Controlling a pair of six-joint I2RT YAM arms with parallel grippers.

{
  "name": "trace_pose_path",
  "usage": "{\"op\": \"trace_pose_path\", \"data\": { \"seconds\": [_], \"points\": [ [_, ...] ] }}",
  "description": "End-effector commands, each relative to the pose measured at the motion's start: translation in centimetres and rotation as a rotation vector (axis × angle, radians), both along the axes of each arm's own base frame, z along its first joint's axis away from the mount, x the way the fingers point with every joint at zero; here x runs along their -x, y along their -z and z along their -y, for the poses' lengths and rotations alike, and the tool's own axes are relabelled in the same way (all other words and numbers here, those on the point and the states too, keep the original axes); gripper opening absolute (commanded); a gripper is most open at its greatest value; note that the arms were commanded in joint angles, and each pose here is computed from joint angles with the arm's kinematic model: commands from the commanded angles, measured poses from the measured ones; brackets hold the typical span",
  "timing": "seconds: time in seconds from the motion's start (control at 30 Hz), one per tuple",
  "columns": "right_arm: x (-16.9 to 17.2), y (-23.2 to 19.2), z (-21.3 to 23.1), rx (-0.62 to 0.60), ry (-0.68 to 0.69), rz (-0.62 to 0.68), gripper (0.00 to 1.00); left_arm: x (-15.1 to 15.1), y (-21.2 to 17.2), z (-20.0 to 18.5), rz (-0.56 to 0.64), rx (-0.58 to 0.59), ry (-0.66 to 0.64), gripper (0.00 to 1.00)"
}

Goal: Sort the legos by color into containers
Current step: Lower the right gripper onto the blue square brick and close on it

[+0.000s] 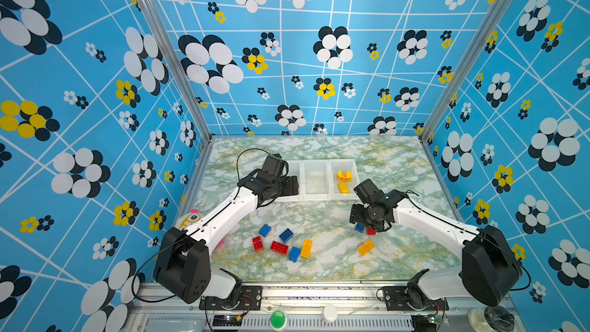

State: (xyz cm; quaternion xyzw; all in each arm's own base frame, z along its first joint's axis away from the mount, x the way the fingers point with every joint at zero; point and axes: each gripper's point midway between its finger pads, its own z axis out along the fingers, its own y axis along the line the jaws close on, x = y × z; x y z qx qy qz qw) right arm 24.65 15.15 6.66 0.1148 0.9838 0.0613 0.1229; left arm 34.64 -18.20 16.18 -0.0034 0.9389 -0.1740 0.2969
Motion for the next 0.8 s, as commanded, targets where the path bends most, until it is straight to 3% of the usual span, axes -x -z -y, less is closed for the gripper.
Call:
{"op": "trace_pose_path", "data": {
  "seconds": [0.0, 0.77],
  "points": [
    [-0.3, 0.9, -0.2, -0.004, 0.055, 0.007, 0.79, 0.5, -0.8, 0.3, 0.015, 0.033, 0.008, 0.89],
    [0.1, 4.3, -0.6, 0.014, 0.074, -0.051, 0.77, 0.7, -0.5, 0.1, 0.008, 0.031, 0.005, 0.91]
  ]
}}
